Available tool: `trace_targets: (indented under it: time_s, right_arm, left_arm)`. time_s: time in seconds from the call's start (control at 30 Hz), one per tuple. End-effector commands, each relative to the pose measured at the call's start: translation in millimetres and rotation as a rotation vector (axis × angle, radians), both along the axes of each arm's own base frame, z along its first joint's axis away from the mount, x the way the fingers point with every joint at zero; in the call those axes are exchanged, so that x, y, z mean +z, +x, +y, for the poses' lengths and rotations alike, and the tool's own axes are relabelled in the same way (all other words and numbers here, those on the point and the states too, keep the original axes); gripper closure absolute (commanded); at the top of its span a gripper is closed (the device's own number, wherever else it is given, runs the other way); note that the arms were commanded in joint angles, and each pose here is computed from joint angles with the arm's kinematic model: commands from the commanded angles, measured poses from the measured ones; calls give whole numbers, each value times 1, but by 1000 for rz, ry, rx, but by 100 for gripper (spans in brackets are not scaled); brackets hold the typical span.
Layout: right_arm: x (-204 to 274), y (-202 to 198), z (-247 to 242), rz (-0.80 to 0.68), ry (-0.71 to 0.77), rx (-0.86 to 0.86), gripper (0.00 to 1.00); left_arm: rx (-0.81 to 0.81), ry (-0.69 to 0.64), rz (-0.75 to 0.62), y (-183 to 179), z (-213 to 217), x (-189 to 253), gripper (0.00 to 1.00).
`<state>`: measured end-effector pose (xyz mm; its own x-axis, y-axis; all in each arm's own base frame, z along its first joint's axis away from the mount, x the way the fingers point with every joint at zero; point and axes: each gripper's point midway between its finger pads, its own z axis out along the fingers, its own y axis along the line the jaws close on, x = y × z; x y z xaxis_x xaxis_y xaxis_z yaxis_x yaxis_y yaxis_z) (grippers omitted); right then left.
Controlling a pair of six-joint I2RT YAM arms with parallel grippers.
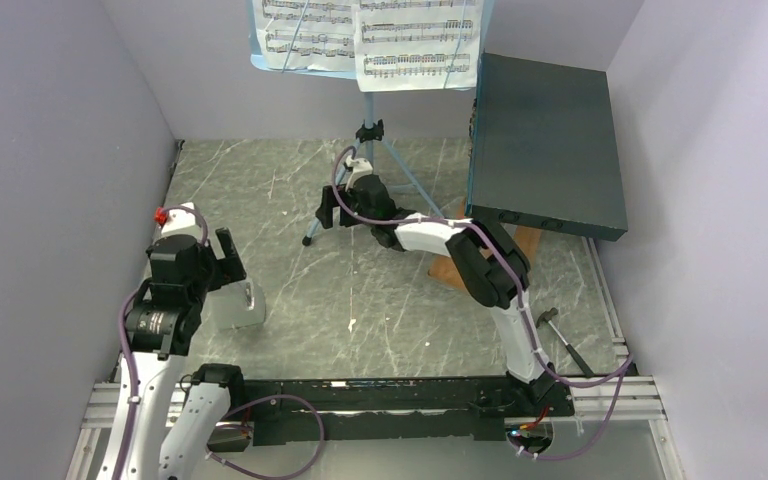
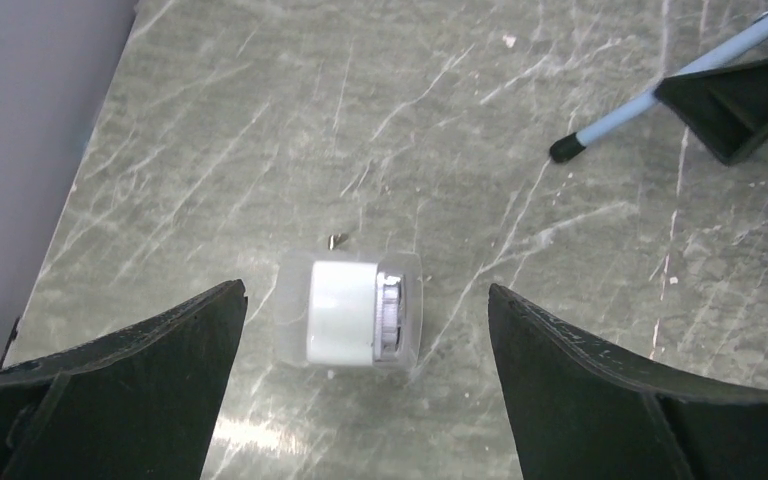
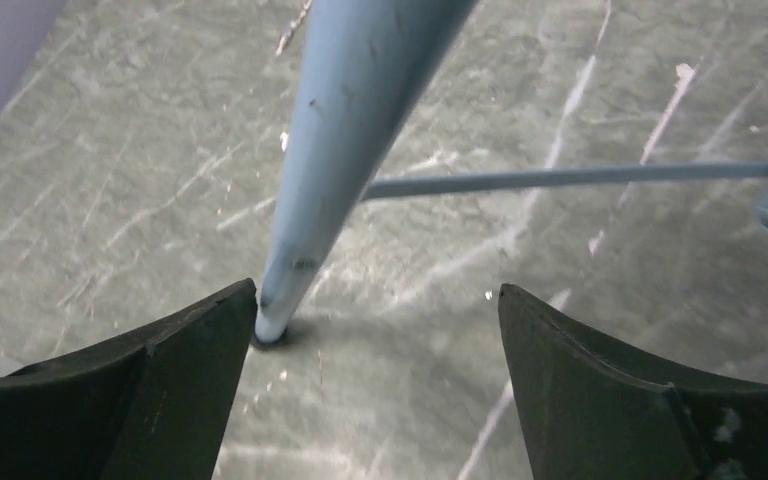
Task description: Set up the instrument practice props
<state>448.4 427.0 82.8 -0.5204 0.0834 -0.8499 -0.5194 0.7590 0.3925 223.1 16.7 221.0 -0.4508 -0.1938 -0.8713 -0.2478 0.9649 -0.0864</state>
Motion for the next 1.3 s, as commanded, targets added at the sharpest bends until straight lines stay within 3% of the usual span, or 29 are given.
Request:
trace_targets:
  time_s: [0.0, 0.2, 0.43, 0.63, 0.83, 1.07, 1.27]
  right_arm:
    - [40, -22, -19, 19, -55, 20, 3]
    - [45, -77, -38, 82, -116, 62, 1]
    - [64, -137, -63, 8, -187, 101, 1]
    - [62, -173, -81, 19, -185, 131, 1]
    - [68, -200, -93, -20, -179, 171, 1]
    - [64, -216, -99, -39, -188, 208, 1]
    - [56, -231, -92, -66, -210, 252, 1]
  left_arm:
    - [142, -87, 69, -14, 7, 5, 2]
    - [369, -231, 186, -21, 10, -18, 1]
    - [770, -464, 444, -44, -5, -21, 0]
    - [950, -517, 422, -38, -1, -20, 0]
    - [994, -614, 395, -24, -8, -27, 1]
    - [1107, -580, 465, -25, 2, -46, 0]
    - [1086, -623, 502, -8, 5, -62, 1]
